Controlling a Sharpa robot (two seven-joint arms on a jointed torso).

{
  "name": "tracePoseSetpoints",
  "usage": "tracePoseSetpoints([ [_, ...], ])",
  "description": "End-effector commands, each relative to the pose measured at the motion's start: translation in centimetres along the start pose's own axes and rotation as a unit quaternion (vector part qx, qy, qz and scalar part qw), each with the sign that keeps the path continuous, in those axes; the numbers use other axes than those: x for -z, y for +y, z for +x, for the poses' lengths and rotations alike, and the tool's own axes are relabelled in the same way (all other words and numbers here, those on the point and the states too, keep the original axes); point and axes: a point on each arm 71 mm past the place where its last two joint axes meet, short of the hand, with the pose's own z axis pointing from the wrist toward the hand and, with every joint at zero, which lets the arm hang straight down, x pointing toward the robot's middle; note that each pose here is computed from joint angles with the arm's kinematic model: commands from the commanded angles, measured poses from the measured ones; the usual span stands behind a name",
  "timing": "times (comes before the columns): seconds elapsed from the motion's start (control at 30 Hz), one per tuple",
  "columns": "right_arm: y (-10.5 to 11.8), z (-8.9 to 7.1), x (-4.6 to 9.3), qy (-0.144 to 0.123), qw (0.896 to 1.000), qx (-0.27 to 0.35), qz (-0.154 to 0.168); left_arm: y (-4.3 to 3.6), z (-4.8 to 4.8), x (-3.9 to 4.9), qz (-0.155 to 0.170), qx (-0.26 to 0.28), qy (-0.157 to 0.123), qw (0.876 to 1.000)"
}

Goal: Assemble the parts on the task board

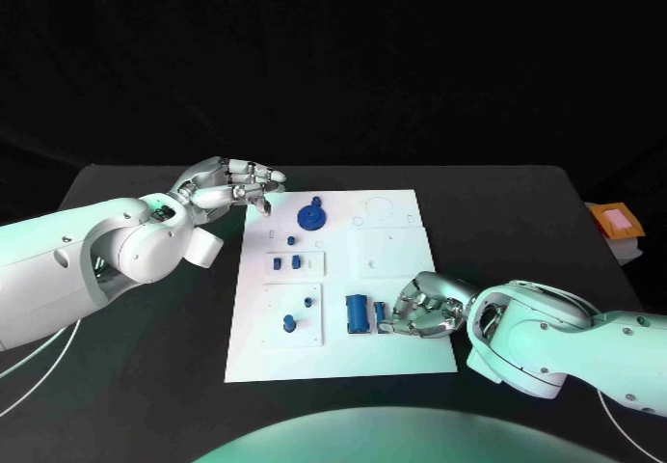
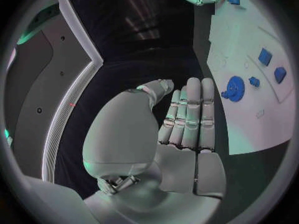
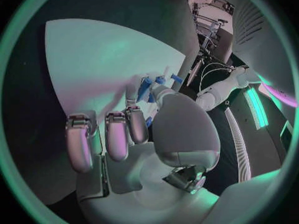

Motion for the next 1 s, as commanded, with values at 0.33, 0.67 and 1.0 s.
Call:
tracePoseSetpoints([
  [0.33, 0.15, 0.01, -0.06, -0.005, 1.0, 0.012, -0.01, -0.08, 0.23, -0.02, 0.003, 0.002, 0.009, 1.0],
  [0.67, 0.24, -0.16, -0.43, -0.016, 0.999, 0.032, -0.013, -0.09, 0.25, -0.02, 0.004, 0.002, 0.01, 1.0],
  [1.0, 0.38, -0.31, -0.38, -0.023, 0.999, 0.025, -0.019, -0.09, 0.23, -0.01, 0.004, 0.002, 0.009, 1.0],
])
